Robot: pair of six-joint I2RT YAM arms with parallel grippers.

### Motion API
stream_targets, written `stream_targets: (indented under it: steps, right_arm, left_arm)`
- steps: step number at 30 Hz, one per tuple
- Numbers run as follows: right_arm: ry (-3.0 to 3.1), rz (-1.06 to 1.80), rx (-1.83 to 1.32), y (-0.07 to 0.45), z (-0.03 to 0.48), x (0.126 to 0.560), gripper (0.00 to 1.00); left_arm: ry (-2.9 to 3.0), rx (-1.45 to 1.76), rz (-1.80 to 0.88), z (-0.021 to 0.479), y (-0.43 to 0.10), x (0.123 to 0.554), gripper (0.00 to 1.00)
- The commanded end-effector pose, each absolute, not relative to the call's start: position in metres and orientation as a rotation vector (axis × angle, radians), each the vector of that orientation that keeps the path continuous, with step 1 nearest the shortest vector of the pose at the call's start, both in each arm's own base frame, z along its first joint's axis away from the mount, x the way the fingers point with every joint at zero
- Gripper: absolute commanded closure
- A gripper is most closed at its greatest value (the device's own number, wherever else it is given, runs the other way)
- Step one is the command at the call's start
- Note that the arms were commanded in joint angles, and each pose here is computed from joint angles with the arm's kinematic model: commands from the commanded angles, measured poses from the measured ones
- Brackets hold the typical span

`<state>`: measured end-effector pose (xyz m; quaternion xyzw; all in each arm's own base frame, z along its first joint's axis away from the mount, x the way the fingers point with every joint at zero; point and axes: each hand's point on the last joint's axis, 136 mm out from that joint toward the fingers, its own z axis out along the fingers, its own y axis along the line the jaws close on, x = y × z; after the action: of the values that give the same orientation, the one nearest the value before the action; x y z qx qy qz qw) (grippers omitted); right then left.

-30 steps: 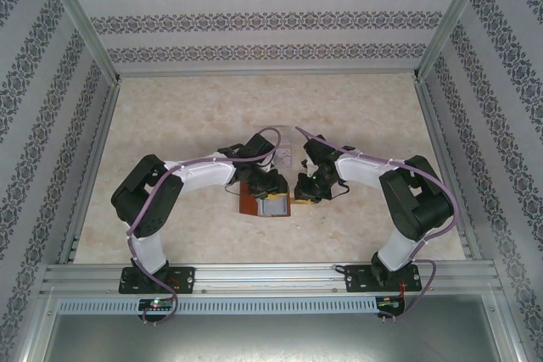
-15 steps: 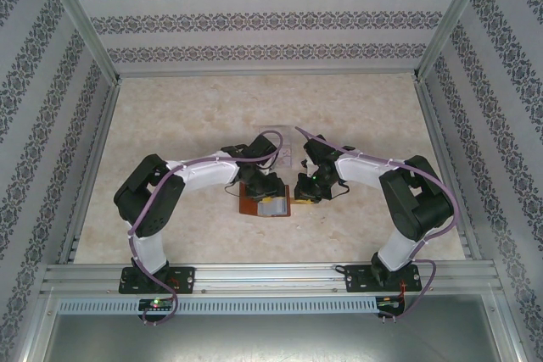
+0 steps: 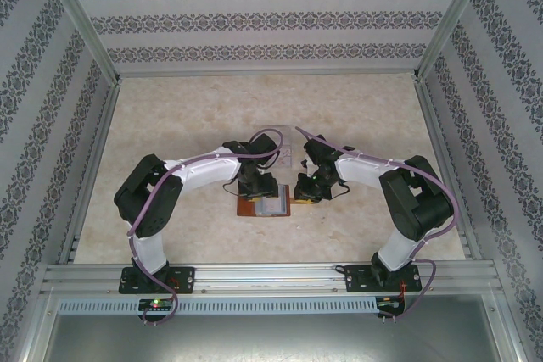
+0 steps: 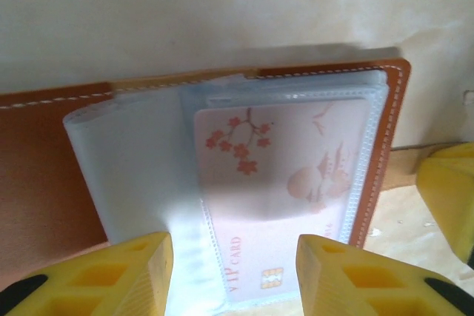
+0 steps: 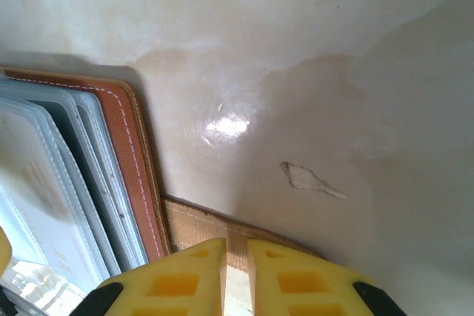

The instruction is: Take the credit cards out of the card holder

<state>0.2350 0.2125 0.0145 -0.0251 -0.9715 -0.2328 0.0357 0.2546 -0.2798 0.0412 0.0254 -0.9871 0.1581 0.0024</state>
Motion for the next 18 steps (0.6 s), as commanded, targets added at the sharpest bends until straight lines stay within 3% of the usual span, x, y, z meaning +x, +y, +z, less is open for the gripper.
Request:
stream_targets:
  steps: [1,14,18]
  right_arm:
    - [-2.951,-0.636,-0.067,0.206,-0.004,0.220,0.81]
    - [-2.950,-0.641,-0.065,0.207,-0.002,0.220,0.81]
    - [-2.950,-0.642,-0.065,0.207,-0.002,0.220,0.81]
  left_arm:
    - [-3.142,0.043,0.359,0.053,-0.263,0.250,0.51]
    - [-3.177,0.053,0.305,0.064,-0.253,0.251,0.52]
    - [-3.198,0.054,0.312,0.072,-0.252,0.253,0.58]
